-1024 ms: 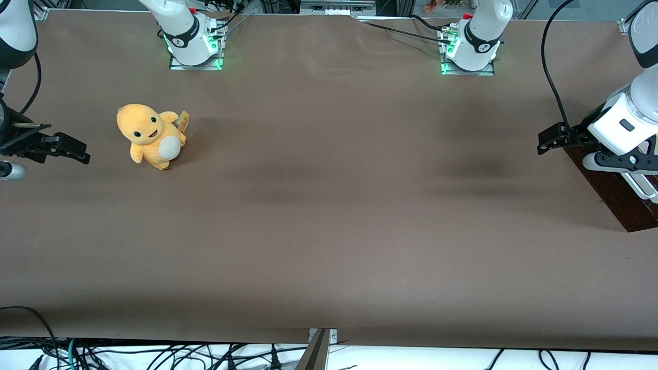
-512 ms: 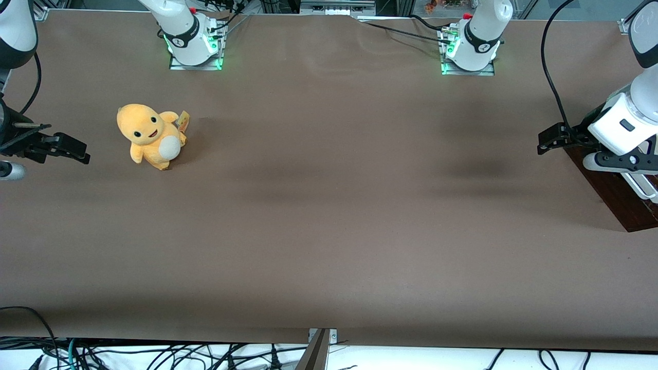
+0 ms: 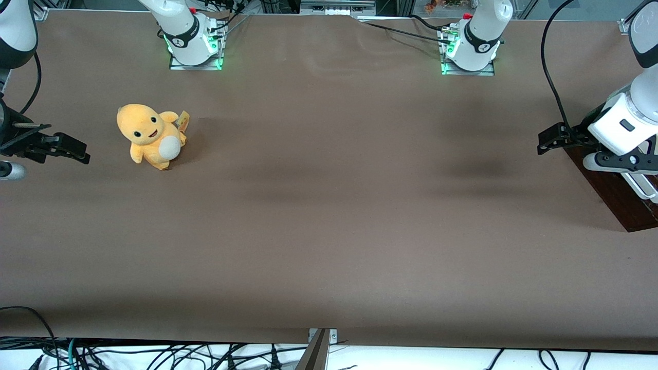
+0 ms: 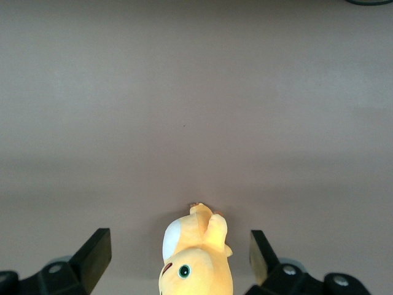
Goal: Open lower drawer with left arm only
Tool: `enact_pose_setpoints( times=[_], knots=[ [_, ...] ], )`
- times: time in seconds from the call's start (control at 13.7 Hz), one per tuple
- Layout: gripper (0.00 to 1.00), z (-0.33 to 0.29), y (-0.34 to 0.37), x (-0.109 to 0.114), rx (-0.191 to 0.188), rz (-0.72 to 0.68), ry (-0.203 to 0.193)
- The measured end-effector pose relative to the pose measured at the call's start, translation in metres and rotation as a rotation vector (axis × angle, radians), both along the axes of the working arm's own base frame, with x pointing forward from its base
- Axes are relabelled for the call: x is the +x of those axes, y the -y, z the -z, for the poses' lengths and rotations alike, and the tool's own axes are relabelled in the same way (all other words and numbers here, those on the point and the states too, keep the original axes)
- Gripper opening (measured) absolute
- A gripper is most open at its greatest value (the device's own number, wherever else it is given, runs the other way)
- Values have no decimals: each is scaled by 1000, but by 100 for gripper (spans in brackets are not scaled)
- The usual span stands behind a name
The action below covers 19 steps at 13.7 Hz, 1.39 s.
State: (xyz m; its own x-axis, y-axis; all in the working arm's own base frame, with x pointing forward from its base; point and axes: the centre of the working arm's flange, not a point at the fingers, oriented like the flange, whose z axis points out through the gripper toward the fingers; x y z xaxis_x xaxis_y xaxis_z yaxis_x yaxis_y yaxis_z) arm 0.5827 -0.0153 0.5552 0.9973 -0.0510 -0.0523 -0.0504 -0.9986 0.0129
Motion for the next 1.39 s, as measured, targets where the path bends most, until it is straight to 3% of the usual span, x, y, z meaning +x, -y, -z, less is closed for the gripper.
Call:
enact_pose_setpoints(
  times=[0.29, 0.51, 0.59, 0.8, 0.88, 0.95, 1.17, 1.39],
  knots=[
    [100, 1, 0, 0, 0, -1, -2],
    [100, 14, -2, 5, 3, -40, -26],
    [100, 23, -3, 7, 6, -68, -46],
    [100, 75, -7, 15, 21, -128, -167],
    [100, 97, -10, 19, 48, -156, -203],
    [100, 120, -15, 23, 104, -185, -235],
    [100, 177, -22, 30, 289, -272, -305],
    [100, 222, -37, 31, 497, -298, -349]
  ],
)
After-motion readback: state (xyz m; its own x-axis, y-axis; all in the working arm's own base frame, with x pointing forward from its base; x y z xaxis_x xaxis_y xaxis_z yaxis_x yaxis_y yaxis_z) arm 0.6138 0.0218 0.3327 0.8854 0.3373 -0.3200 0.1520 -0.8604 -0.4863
